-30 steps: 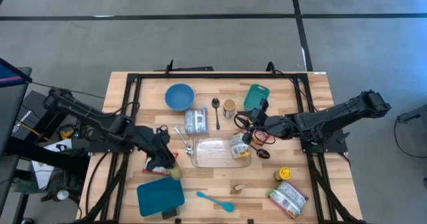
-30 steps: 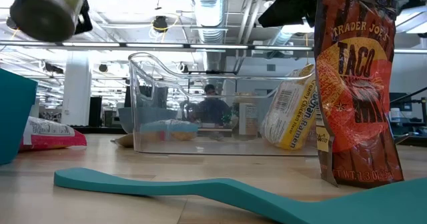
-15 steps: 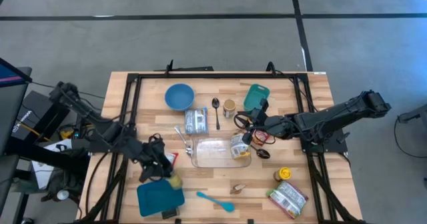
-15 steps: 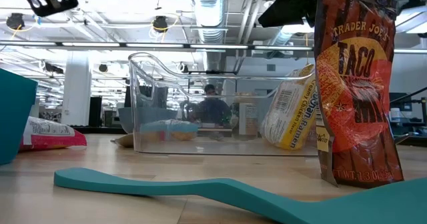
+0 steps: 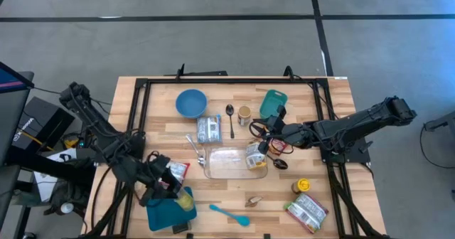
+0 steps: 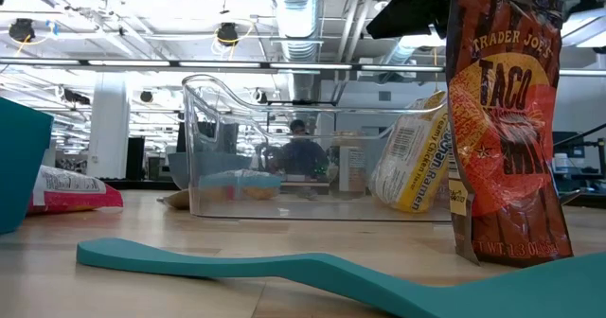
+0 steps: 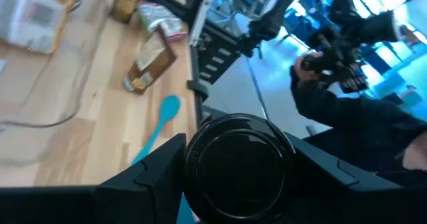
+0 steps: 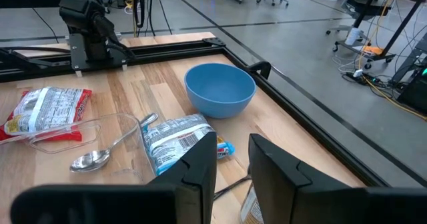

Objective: Pick & Place Food Item
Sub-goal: Put the black spice bottle into the dark blue bin

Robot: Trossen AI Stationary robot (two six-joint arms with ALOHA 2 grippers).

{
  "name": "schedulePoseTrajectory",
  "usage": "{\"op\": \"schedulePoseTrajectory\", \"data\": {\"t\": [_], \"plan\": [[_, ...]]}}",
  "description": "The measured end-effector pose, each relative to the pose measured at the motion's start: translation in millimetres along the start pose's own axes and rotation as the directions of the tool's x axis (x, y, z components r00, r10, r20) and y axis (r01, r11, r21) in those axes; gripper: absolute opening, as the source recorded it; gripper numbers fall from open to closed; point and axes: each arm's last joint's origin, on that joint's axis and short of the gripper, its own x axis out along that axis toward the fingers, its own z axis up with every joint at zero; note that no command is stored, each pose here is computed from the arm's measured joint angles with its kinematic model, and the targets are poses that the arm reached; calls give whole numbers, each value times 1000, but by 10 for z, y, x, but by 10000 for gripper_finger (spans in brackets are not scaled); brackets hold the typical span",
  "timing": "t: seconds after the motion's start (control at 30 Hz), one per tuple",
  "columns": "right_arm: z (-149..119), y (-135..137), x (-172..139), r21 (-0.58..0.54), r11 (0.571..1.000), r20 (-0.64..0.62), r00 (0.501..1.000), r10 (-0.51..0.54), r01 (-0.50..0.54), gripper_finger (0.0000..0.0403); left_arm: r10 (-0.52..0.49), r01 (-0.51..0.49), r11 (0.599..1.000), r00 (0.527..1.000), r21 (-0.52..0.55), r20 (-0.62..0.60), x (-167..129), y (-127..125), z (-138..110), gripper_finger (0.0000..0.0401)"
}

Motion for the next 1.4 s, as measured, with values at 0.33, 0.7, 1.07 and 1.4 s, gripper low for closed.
{"op": "schedulePoseTrajectory", "data": {"t": [0.33, 0.7, 1.07, 1.4], "plan": [[0, 0, 0, 0, 1000, 0, 1000, 0, 0, 82, 125, -116, 989, 987, 92, -98, 153, -153, -12, 205], [1, 0, 0, 0, 1000, 1, 1000, 0, 0, 82, 402, -370, 915, 875, 163, -269, 407, -297, -19, 206], [1, 0, 0, 0, 1000, 1, 1000, 0, 0, 82, 495, -466, 868, 788, 170, -366, 576, -247, -197, 208], [1, 0, 0, 0, 1000, 1, 1000, 0, 0, 82, 538, -497, 842, 744, 210, -396, 721, -201, -359, 209]]}}
